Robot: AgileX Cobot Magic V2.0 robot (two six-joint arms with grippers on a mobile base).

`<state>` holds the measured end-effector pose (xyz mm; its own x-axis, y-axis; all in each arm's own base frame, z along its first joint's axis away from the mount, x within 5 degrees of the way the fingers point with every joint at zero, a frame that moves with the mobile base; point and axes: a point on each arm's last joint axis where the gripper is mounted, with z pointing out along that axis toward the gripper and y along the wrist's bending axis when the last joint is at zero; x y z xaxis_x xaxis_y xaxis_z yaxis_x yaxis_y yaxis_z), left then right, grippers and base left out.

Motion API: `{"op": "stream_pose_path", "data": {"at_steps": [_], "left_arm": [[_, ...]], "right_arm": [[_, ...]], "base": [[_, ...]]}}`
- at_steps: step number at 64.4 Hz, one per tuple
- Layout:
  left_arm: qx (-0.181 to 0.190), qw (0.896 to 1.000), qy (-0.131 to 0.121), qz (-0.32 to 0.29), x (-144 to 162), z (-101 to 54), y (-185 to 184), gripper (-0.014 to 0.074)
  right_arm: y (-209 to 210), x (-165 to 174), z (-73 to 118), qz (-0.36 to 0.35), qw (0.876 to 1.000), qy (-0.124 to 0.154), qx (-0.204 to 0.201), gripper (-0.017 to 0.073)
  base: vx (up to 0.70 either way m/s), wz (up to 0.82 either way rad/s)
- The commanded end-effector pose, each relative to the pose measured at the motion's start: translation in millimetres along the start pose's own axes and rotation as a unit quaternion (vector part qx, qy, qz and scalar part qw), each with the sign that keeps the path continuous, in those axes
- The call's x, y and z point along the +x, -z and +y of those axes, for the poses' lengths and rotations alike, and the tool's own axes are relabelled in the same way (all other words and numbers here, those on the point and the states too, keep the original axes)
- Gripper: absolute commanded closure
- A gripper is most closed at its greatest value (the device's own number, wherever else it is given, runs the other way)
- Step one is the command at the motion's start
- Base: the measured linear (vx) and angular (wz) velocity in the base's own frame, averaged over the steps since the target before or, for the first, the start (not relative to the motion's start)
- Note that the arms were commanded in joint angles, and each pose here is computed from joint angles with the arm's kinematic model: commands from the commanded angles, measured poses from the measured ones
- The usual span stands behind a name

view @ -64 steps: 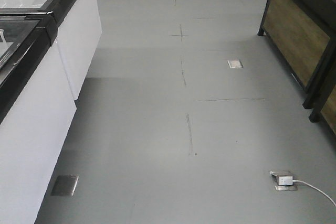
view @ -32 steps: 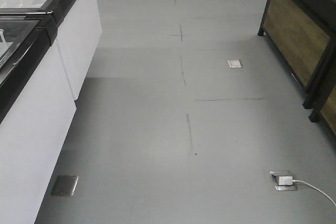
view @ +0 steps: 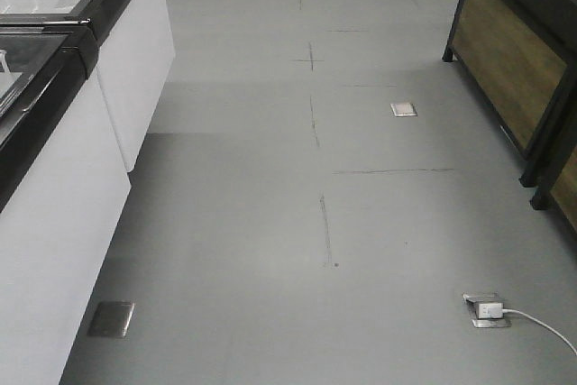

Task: Left arm holds basket, right arm returns cookies
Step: 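Lift the light-blue basket with the left gripper and swing it forward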

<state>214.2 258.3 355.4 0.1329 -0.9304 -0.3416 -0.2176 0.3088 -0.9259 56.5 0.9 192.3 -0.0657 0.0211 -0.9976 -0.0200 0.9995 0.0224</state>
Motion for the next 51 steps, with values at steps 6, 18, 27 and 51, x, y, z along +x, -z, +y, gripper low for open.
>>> {"op": "stream_pose_path", "data": {"at_steps": [6, 18, 27, 51], "left_arm": [[0.085, 0.996, 0.039, -0.010, -7.5, -19.6, 0.3, 0.0160], [0.091, 0.995, 0.031, 0.002, -12.1, -15.5, -7.1, 0.0160], [0.095, 0.995, 0.029, 0.007, -17.4, -15.1, -13.7, 0.0160], [0.100, 0.994, 0.032, 0.018, -23.8, -13.1, -28.7, 0.0231]], "right_arm": [[0.9, -6.5, 0.7, -0.041, 0.999, 0.005, -0.004, 0.0568], [0.9, -6.5, 0.7, -0.041, 0.999, 0.005, -0.004, 0.0568], [0.9, -6.5, 0.7, -0.041, 0.999, 0.005, -0.004, 0.0568], [0.9, -6.5, 0.7, -0.041, 0.999, 0.005, -0.004, 0.0568]], "base": [[0.00, 0.00], [0.00, 0.00], [0.00, 0.00], [0.00, 0.00]]}}
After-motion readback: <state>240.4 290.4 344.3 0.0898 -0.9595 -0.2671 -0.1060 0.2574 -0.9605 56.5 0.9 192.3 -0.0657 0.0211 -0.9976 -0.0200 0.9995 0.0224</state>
